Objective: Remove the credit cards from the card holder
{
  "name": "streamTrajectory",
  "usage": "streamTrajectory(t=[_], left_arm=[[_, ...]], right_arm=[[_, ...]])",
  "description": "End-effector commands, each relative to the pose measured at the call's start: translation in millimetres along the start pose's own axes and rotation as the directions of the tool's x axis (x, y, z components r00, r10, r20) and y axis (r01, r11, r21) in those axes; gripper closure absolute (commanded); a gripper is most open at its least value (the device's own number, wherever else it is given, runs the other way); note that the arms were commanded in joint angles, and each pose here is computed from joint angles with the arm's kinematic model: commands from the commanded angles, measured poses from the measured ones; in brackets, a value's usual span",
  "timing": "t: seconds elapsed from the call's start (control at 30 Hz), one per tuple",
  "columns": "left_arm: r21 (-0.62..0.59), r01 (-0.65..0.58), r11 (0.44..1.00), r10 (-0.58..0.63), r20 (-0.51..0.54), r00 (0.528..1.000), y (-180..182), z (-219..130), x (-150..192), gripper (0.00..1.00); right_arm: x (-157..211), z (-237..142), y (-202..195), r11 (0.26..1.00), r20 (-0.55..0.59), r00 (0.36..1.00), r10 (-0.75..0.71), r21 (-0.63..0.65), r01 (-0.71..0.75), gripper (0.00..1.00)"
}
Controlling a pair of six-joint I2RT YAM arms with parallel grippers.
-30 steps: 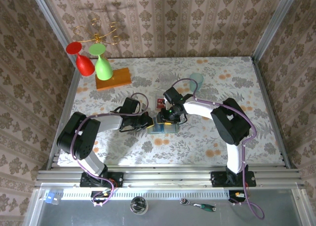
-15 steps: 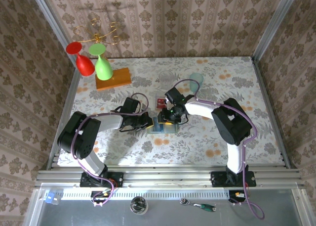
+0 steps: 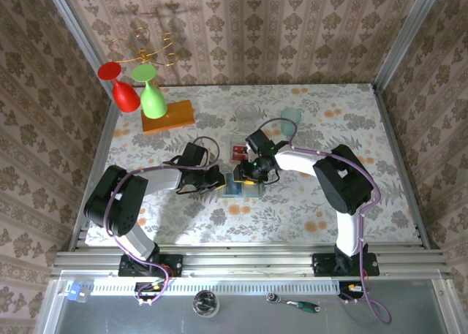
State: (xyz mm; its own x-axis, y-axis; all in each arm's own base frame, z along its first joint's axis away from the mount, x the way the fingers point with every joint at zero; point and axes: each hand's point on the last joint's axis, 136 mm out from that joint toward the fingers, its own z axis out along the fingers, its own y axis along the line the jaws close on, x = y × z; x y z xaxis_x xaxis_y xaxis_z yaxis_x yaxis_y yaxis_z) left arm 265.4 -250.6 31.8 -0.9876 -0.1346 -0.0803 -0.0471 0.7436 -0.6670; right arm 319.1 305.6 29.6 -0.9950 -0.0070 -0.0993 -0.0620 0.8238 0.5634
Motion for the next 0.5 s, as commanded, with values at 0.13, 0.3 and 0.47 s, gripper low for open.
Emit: streamTrajectory(t=[0.13, 0.3, 0.47], left_arm=[[-0.031, -0.005, 1.000, 0.004, -0.018, 1.000, 7.9, 5.0, 2.4, 1.00], [-0.031, -0.002, 1.000, 0.001, -0.023, 1.000, 8.5, 5.9, 3.2, 1.00], [-0.031, 0.000, 1.000, -0.001, -0.027, 1.000, 9.1, 6.8, 3.9, 1.00]], right_arm=[[1.7, -0.8, 4.9, 0.998, -0.007, 1.000, 0.021, -0.052, -0.021, 0.58], [1.2, 1.0, 10.0, 0.996, -0.011, 1.000, 0.027, -0.084, -0.028, 0.60], [0.9, 0.8, 12.1, 0.995, -0.011, 0.999, 0.030, -0.100, -0.031, 0.64]])
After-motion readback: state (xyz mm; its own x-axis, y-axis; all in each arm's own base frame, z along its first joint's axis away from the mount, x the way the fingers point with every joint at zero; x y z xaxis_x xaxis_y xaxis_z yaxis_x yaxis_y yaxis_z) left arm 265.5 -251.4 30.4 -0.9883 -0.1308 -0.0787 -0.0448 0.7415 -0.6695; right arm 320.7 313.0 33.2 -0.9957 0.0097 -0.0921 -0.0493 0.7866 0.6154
